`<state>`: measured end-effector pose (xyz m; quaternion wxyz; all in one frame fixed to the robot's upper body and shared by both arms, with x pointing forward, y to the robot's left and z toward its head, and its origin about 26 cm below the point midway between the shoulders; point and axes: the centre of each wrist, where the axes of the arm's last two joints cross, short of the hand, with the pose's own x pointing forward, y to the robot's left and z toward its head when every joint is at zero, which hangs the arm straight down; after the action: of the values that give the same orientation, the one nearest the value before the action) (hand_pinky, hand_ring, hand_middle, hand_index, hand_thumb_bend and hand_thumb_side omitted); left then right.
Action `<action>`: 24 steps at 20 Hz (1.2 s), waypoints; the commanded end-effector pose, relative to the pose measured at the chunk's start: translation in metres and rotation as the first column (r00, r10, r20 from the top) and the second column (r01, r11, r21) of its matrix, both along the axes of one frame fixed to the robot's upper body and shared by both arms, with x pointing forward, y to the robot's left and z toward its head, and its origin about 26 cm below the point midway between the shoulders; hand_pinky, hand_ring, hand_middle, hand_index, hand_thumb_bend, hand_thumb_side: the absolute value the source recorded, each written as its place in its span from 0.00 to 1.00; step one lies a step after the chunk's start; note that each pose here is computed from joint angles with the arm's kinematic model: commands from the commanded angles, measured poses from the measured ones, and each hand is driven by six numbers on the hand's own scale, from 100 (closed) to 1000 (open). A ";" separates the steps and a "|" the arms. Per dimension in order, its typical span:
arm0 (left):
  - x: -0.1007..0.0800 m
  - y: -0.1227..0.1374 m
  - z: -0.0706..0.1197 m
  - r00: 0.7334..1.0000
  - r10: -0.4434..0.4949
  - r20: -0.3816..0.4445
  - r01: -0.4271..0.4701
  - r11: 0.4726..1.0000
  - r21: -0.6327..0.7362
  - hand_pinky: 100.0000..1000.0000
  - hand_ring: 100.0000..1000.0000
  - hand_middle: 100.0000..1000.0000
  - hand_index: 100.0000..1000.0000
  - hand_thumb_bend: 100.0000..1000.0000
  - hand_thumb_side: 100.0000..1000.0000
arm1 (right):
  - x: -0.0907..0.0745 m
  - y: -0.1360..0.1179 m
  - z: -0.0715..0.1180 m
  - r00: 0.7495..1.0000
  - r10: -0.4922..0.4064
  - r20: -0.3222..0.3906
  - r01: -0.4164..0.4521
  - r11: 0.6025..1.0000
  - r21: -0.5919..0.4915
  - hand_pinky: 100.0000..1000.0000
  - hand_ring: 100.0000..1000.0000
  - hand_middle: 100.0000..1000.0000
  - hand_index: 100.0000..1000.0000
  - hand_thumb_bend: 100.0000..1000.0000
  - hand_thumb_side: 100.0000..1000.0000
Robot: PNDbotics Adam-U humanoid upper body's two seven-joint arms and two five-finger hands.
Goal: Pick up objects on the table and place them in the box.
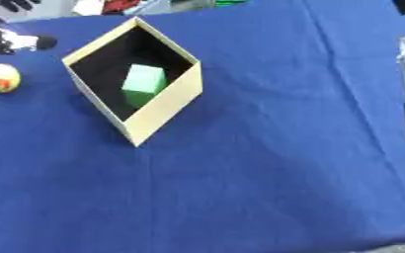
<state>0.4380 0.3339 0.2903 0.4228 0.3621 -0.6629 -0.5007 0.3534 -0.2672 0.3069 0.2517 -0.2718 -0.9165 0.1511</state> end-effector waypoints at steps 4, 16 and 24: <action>-0.008 0.045 0.008 0.988 0.150 -0.019 -0.148 0.986 0.078 0.80 0.81 0.79 0.94 0.62 0.57 | -0.003 -0.007 0.010 0.999 -0.029 0.034 0.030 0.999 -0.014 0.78 0.56 0.56 0.78 0.00 0.77; 0.001 0.065 -0.015 0.957 0.228 -0.182 -0.199 0.966 0.166 0.80 0.83 0.80 0.93 0.48 0.53 | -0.002 -0.007 0.010 0.999 -0.032 0.033 0.032 0.999 -0.006 0.78 0.56 0.55 0.78 0.00 0.77; 0.006 0.067 -0.022 0.949 0.268 -0.164 -0.245 0.958 0.150 0.79 0.82 0.78 0.92 0.44 0.46 | -0.003 -0.007 0.011 0.999 -0.030 0.033 0.030 1.000 -0.001 0.78 0.55 0.55 0.78 0.00 0.77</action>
<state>0.4465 0.3948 0.2496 0.5306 0.4012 -0.5282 -0.5277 0.3544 -0.2690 0.3067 0.2542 -0.2769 -0.9152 0.1457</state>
